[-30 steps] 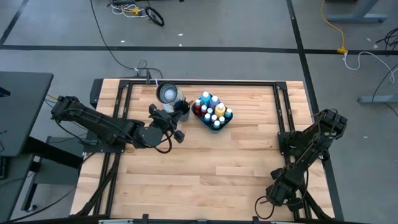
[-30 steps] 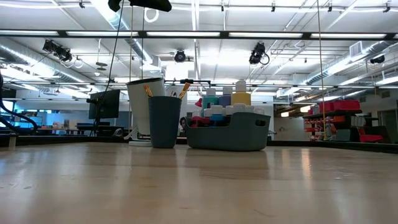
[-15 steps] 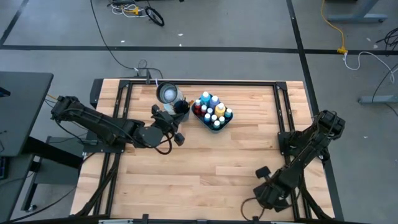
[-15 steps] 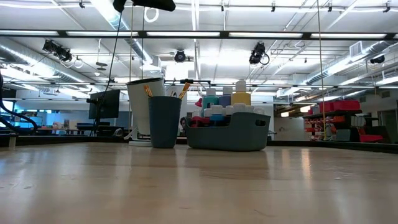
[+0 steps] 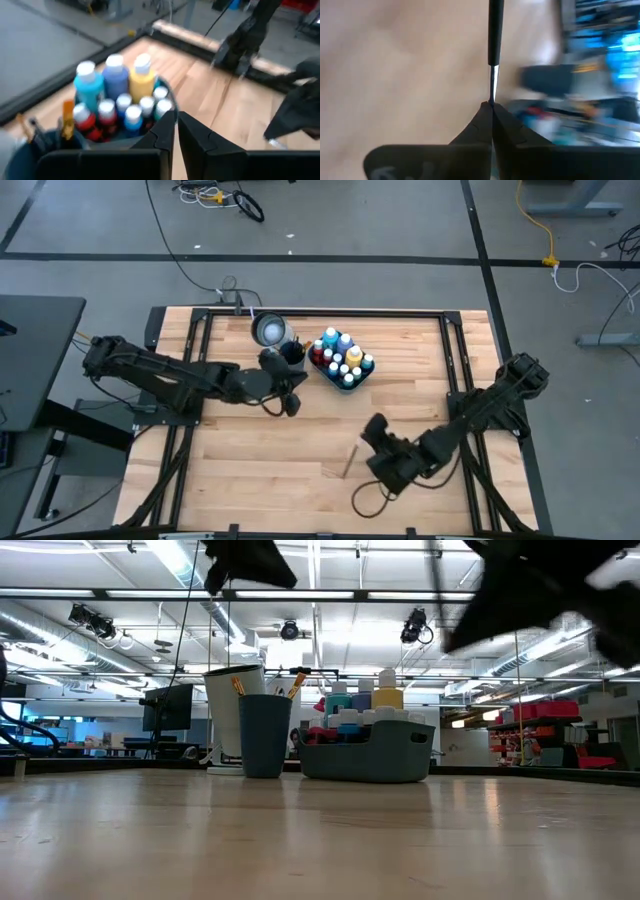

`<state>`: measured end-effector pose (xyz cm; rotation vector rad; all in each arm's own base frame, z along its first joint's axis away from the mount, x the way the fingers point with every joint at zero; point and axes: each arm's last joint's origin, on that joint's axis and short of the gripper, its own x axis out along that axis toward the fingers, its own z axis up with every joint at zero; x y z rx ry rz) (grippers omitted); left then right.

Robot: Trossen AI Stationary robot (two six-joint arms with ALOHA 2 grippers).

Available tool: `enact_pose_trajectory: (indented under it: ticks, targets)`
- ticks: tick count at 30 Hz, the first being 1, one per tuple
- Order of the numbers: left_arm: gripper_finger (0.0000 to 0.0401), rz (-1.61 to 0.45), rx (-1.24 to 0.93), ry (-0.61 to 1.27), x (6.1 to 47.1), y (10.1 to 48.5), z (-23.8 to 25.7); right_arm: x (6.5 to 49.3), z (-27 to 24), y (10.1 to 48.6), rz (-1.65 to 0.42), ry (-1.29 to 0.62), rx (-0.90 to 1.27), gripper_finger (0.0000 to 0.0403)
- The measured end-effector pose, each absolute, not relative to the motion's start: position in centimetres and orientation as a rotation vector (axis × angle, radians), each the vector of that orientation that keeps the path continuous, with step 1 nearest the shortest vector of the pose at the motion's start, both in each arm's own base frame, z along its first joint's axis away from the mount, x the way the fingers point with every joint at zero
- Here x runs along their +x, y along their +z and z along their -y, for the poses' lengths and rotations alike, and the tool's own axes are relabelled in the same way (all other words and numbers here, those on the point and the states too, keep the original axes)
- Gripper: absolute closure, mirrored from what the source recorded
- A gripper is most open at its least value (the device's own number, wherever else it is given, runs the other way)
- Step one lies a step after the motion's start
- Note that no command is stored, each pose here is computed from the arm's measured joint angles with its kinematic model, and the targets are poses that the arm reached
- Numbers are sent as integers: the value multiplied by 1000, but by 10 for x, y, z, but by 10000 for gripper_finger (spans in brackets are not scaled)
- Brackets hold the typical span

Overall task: Pick & Place Paint Supplies
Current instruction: Put the silver paint brush into the blue cup

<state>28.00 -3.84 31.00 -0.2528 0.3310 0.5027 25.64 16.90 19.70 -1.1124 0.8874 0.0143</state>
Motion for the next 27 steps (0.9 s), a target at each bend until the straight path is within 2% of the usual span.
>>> enact_pose_trajectory:
  ticks: [3,7,15,21,27]
  targets:
    - [363,-387,-303,493,285,302,26,273,-159,205,-829,-87,-1263,403]
    - [331,-437,-416,433,293,293,11,289,-146,213,-815,-146,-1438,403]
    - [267,-471,-754,88,315,287,-7,311,-126,227,-809,-180,-1641,403]
    - [255,-560,-809,65,324,266,-8,327,-107,238,-780,-221,-1694,403]
    - [257,-536,-806,61,332,263,-8,335,-89,242,-782,-259,-1697,403]
